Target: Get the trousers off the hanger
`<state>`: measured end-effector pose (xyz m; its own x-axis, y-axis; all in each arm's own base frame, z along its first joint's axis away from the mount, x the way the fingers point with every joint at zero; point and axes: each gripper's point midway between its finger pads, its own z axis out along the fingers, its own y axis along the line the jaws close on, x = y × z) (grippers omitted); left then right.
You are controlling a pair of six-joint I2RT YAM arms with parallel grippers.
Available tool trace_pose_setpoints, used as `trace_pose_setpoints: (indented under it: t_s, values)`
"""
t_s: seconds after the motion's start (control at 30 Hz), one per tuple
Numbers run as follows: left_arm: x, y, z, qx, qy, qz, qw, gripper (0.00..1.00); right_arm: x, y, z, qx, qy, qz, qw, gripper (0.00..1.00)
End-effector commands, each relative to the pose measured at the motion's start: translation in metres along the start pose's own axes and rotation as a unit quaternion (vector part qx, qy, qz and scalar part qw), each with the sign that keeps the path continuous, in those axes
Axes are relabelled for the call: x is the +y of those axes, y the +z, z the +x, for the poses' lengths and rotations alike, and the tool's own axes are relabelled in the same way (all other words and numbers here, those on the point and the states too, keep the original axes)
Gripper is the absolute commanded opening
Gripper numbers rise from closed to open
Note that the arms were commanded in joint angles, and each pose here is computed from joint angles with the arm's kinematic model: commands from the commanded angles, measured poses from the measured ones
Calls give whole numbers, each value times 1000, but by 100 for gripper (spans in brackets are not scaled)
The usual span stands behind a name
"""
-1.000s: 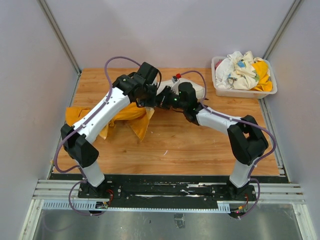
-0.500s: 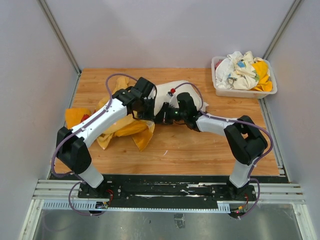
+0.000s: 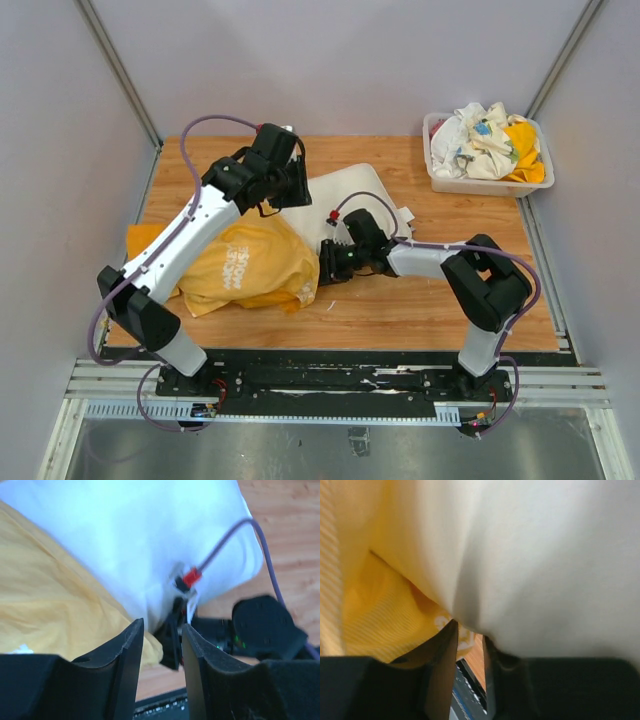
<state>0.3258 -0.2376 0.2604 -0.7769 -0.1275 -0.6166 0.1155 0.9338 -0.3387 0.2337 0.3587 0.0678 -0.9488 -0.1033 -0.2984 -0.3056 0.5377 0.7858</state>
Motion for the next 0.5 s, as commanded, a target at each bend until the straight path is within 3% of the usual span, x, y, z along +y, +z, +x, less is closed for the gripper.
trace_pose_setpoints:
  t_s: [0.0,0.17,0.3,0.47]
  values:
    - [52,38,-10,6,-14,-131,991,41,-4,-8,20,26,-39,30,998,35]
    - [107,73,-13,22,-66,-192,979,40,-12,-27,15,10,-71,87,994,46]
    - [158,91,-22,22,-109,-242,964,42,-11,-36,11,5,-96,104,990,47]
    - [189,113,-35,30,-135,-273,952,42,-11,-34,12,10,-97,99,990,47]
